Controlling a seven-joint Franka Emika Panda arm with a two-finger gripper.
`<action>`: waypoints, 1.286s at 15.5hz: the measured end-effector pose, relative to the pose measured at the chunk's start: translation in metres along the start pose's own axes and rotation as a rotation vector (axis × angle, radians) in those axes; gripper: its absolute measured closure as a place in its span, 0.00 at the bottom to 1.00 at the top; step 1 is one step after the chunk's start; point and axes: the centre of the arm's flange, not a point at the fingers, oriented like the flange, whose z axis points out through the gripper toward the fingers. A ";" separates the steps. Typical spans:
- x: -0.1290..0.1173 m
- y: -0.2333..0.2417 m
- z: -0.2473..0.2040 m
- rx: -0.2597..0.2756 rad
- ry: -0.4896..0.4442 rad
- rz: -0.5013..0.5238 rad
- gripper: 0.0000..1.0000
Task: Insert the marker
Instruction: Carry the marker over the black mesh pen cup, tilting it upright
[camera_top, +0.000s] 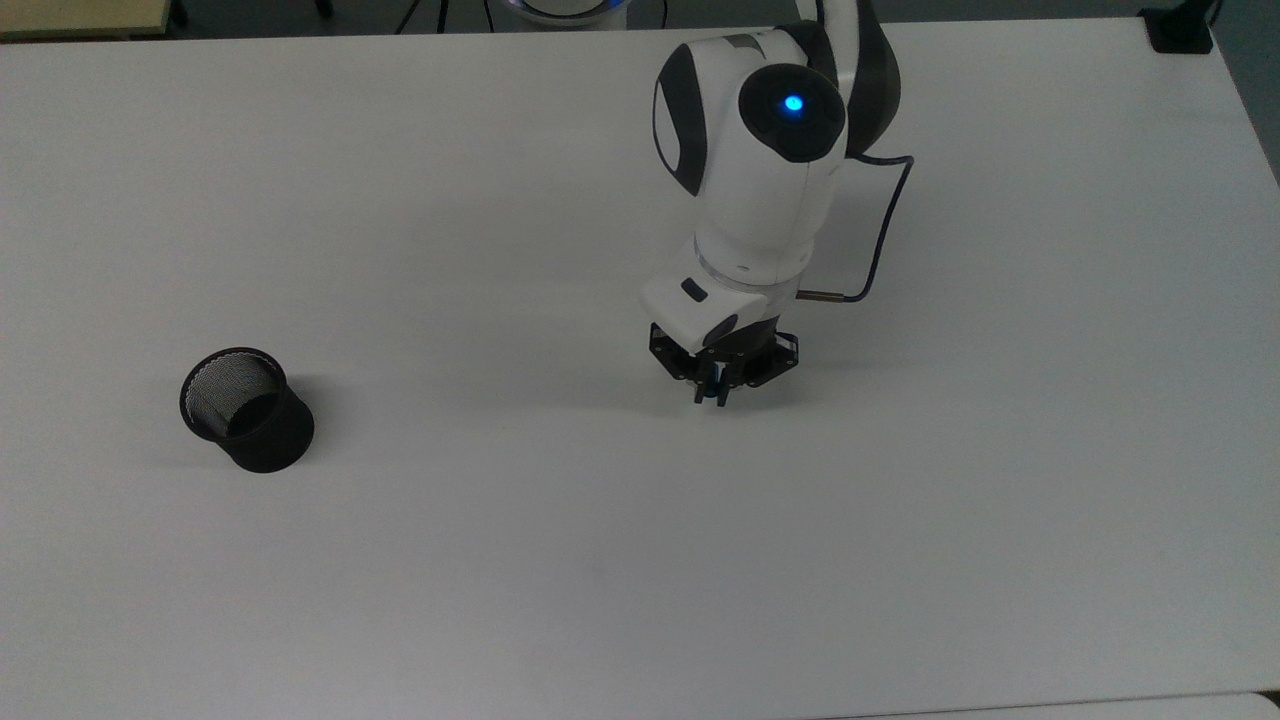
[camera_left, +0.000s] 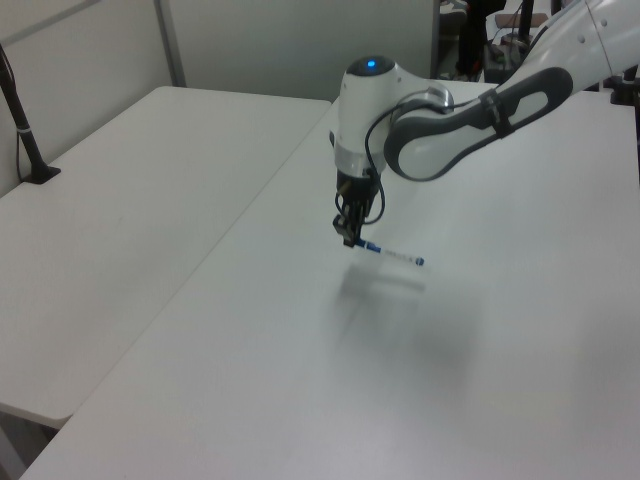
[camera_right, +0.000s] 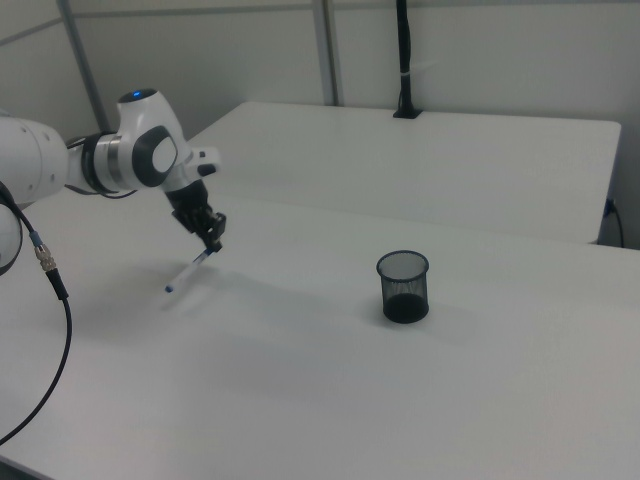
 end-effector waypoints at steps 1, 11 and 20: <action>0.006 0.011 -0.006 -0.012 0.017 0.005 0.83; 0.066 0.165 -0.128 -0.015 0.380 0.174 0.83; 0.064 0.305 -0.180 -0.027 0.773 0.332 0.83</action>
